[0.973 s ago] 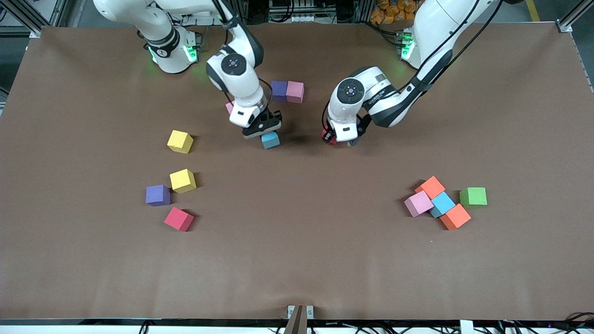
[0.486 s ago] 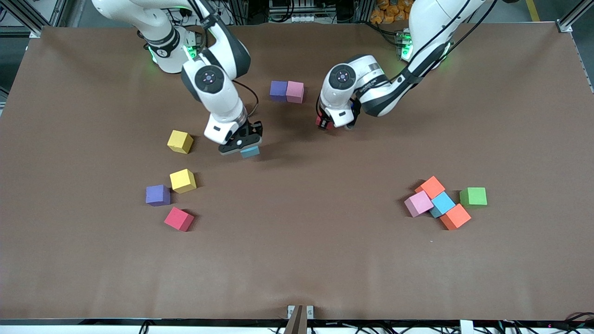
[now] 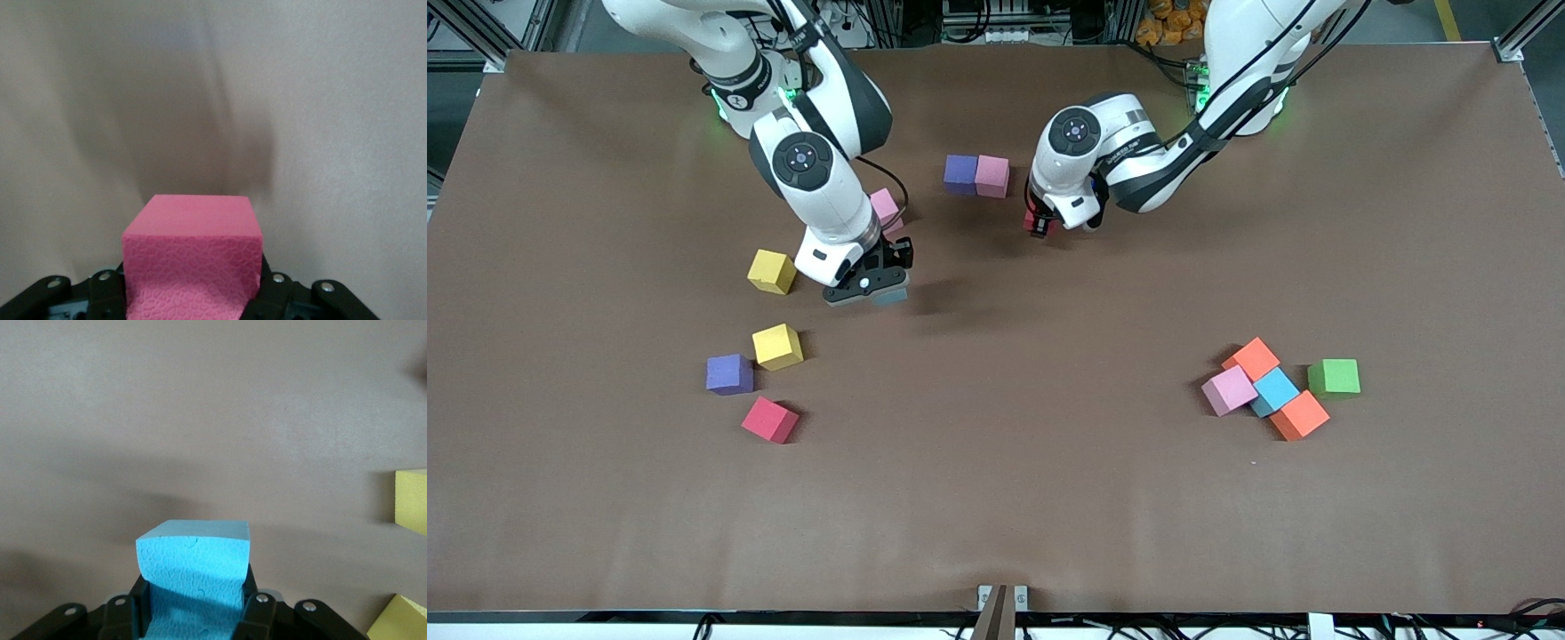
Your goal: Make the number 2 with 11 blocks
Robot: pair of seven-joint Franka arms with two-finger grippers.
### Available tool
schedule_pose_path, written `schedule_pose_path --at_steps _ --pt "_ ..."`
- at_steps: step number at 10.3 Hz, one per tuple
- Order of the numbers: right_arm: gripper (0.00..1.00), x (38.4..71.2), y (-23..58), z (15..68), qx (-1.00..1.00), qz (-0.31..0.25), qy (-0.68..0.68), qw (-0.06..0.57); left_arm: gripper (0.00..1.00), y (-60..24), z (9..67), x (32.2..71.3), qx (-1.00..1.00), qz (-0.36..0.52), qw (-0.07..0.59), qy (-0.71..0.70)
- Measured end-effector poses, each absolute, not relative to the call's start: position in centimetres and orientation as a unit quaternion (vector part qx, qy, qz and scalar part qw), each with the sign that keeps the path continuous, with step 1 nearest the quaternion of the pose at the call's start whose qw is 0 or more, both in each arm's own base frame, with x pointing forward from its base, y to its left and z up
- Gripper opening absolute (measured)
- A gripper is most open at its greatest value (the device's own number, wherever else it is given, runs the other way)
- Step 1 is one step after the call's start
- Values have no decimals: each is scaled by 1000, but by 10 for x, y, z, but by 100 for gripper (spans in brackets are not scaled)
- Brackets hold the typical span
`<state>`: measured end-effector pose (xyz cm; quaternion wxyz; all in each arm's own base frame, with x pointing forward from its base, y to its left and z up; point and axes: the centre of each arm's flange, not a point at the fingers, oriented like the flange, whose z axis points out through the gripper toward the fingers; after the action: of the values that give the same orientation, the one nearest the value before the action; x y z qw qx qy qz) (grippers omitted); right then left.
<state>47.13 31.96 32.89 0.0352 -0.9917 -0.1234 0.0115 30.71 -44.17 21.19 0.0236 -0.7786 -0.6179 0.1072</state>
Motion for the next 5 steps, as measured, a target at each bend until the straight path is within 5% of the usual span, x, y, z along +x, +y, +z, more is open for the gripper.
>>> schedule_pose_path --at_steps 5 --pt "53 438 331 379 -994 43 -54 85 63 -450 211 291 -761 107 29 -639"
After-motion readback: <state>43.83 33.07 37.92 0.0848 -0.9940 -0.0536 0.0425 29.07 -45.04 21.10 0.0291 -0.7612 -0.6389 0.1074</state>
